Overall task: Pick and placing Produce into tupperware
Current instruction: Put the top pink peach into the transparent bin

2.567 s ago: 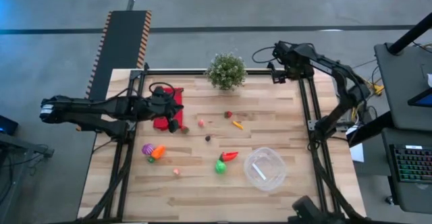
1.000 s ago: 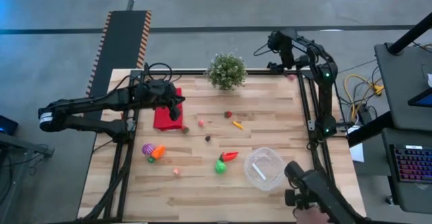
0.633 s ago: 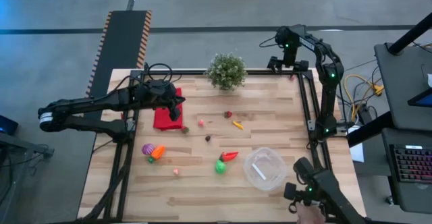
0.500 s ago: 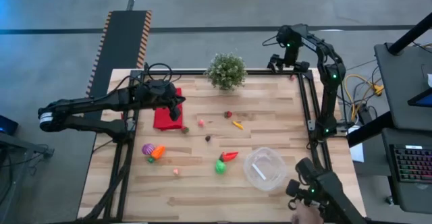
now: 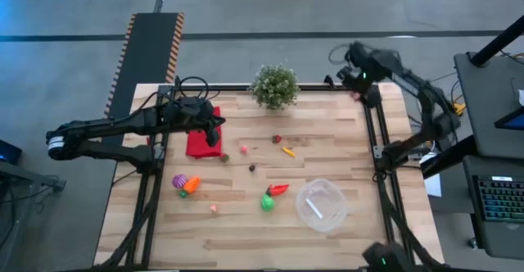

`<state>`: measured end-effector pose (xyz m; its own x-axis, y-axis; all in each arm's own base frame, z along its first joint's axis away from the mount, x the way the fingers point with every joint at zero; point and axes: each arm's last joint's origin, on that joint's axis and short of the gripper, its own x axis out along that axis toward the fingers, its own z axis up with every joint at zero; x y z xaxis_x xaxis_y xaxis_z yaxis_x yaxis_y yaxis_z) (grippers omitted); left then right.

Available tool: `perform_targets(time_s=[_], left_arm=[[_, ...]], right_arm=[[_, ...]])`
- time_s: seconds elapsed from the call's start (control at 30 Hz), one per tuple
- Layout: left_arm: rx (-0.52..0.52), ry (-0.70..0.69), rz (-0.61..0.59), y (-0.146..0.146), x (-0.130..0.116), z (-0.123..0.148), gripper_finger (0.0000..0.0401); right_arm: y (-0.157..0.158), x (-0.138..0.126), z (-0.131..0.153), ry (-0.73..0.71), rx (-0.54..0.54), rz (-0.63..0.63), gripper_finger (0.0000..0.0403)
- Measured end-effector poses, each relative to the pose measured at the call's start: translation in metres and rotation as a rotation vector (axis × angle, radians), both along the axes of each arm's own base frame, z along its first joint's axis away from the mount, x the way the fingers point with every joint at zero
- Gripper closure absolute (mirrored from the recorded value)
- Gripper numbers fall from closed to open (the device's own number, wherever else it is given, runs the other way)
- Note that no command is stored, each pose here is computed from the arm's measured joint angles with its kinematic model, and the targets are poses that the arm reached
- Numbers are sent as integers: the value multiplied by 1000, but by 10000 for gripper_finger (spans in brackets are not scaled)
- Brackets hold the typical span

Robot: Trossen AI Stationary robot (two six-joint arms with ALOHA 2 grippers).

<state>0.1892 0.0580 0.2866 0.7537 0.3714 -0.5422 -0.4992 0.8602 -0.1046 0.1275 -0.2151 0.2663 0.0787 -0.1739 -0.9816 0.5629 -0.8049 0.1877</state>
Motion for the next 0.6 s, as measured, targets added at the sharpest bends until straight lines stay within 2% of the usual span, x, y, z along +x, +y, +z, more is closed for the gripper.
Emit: perform_targets(time_s=[0.13,0.23,0.47,0.6], left_arm=[[2,2,-2,0,0,0,401],[-1,0,-5,0,0,0,401],[-35,-10,-48,-2,1,0,401],[-37,-11,-51,-2,1,0,401]], right_arm=[[25,-2,-14,-116,-157,-132,182],[35,-7,-30,-159,-179,-226,181],[38,-13,-48,-113,-243,-355,181],[29,-11,-49,-84,-340,-448,181]])
